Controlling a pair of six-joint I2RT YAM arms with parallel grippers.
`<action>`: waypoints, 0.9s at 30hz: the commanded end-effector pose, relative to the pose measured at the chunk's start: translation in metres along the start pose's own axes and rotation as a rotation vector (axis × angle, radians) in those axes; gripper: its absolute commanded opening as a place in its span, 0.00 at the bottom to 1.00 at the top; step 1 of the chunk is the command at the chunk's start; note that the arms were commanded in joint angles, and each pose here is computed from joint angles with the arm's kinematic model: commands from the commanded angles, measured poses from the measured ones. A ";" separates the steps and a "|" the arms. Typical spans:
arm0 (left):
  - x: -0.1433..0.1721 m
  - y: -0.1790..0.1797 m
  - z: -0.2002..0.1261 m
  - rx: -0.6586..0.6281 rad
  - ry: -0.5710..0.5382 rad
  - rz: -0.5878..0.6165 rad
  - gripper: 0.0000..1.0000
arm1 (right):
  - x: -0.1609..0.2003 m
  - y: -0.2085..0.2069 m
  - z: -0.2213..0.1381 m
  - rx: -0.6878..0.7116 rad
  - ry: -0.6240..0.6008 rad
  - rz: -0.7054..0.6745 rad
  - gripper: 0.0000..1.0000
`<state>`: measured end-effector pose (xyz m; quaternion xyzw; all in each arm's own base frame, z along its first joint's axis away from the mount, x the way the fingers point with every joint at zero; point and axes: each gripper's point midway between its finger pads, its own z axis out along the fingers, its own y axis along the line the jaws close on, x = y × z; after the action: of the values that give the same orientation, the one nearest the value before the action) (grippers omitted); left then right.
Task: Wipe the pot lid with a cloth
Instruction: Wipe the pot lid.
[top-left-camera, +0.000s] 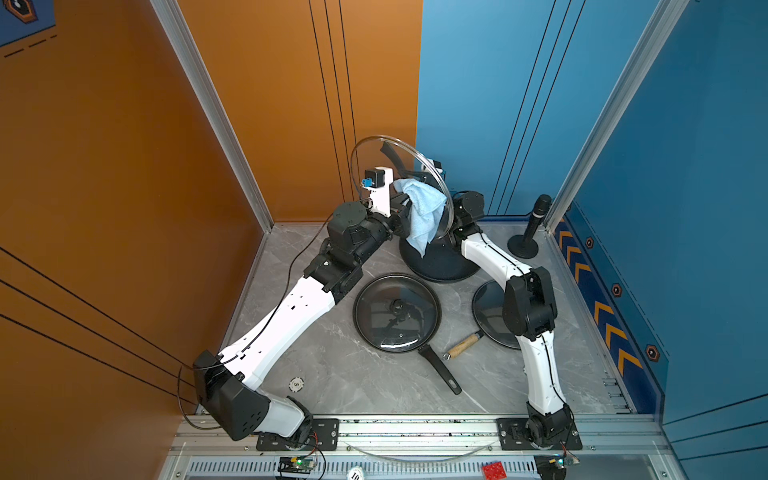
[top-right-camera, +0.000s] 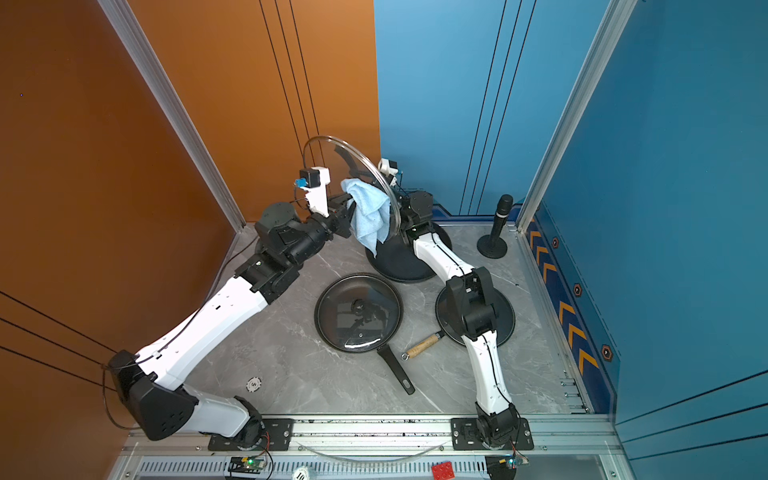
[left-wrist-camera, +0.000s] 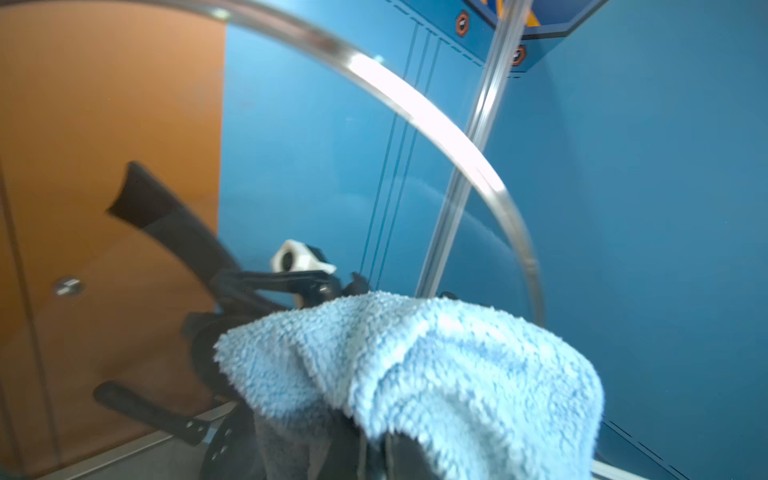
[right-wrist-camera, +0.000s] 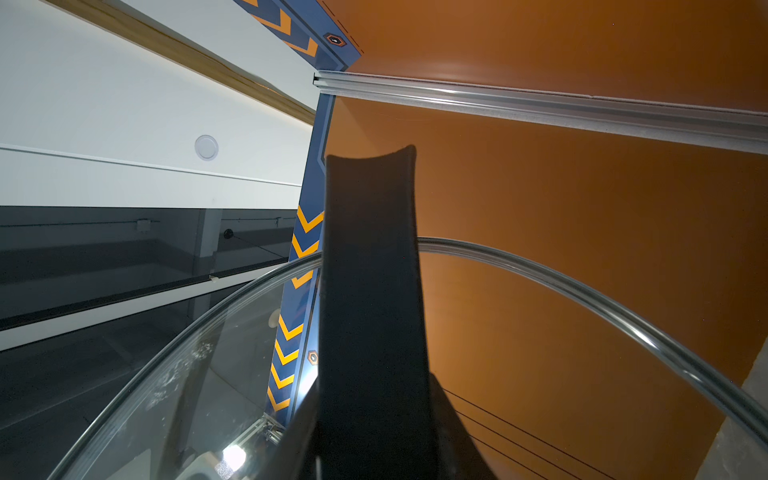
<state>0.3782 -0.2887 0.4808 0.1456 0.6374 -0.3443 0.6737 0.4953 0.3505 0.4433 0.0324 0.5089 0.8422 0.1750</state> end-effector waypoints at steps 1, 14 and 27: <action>0.051 -0.027 0.023 0.135 0.136 -0.022 0.00 | 0.018 0.075 0.015 -0.159 0.030 -0.085 0.04; 0.164 0.073 0.005 -0.167 0.395 -0.113 0.00 | 0.030 0.106 -0.001 -0.178 0.030 -0.125 0.04; 0.103 0.209 -0.012 -0.587 0.257 -0.068 0.00 | 0.044 0.114 -0.015 -0.145 0.042 -0.135 0.03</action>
<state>0.4878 -0.1917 0.3169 0.0161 0.7995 -0.2078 0.5634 0.4821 0.3308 0.4430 0.0550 0.5222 0.8327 0.1758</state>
